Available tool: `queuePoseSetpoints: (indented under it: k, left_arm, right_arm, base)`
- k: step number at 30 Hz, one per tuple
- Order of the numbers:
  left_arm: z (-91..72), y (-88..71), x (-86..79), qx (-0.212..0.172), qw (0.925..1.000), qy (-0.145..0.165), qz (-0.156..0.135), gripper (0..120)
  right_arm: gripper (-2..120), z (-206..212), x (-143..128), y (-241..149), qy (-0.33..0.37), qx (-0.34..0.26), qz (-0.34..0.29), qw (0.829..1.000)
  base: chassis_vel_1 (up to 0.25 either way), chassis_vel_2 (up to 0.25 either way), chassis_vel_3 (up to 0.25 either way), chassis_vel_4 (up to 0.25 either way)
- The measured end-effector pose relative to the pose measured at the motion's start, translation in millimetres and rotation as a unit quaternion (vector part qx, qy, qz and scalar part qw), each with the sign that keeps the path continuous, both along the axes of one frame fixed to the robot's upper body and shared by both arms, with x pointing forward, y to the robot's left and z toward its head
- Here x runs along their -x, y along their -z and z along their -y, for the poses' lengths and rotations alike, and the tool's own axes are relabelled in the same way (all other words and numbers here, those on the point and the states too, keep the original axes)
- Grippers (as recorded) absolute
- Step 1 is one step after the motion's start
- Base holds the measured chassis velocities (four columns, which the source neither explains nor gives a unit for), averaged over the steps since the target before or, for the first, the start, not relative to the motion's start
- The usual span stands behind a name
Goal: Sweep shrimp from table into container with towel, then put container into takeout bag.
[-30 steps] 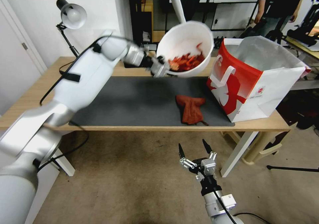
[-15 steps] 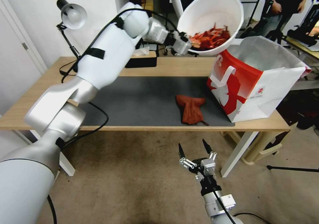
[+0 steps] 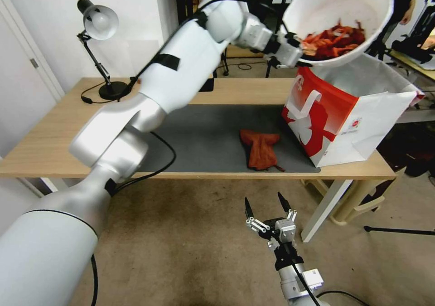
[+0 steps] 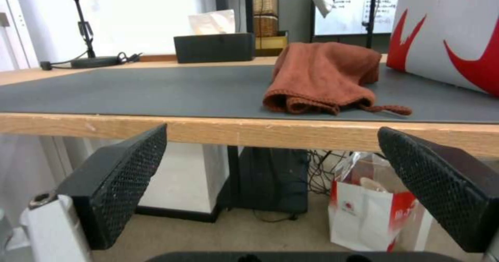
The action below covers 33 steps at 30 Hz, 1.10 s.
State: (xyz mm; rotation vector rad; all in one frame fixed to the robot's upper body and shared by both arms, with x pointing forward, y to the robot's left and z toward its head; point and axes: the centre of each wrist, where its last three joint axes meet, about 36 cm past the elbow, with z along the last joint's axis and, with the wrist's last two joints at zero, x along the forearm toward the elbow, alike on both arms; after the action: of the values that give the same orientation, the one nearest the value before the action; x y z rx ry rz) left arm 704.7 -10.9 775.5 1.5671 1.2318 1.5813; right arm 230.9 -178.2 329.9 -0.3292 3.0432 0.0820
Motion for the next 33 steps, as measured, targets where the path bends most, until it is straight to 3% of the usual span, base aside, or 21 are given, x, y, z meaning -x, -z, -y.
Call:
queuePoseSetpoints:
  k: [7,19,26,33]
  left_arm:
    - [-2.2,12.7,-8.3,-0.009,0.9999,-0.005,0.002,0]
    - [21.0,37.1,2.4,-0.055,0.9983,0.020,0.004,0]
    - [25.3,38.4,3.9,-0.069,0.9973,0.021,0.008,0]
    - [28.4,28.9,6.1,-0.064,0.9975,0.021,0.022,4]
  right_arm:
    - [100,-1,-3,2,0.003,-0.002,0.001,1.000]
    - [100,-1,-7,3,0.003,-0.003,0.005,1.000]
    - [100,0,-8,2,0.003,-0.002,0.006,1.000]
    - [100,0,-10,2,0.003,-0.002,0.007,1.000]
  base:
    - [0.000,0.000,0.000,0.000]
    - [0.000,0.000,0.000,0.000]
    - [0.000,0.000,0.000,0.000]
    - [0.000,0.000,0.000,0.000]
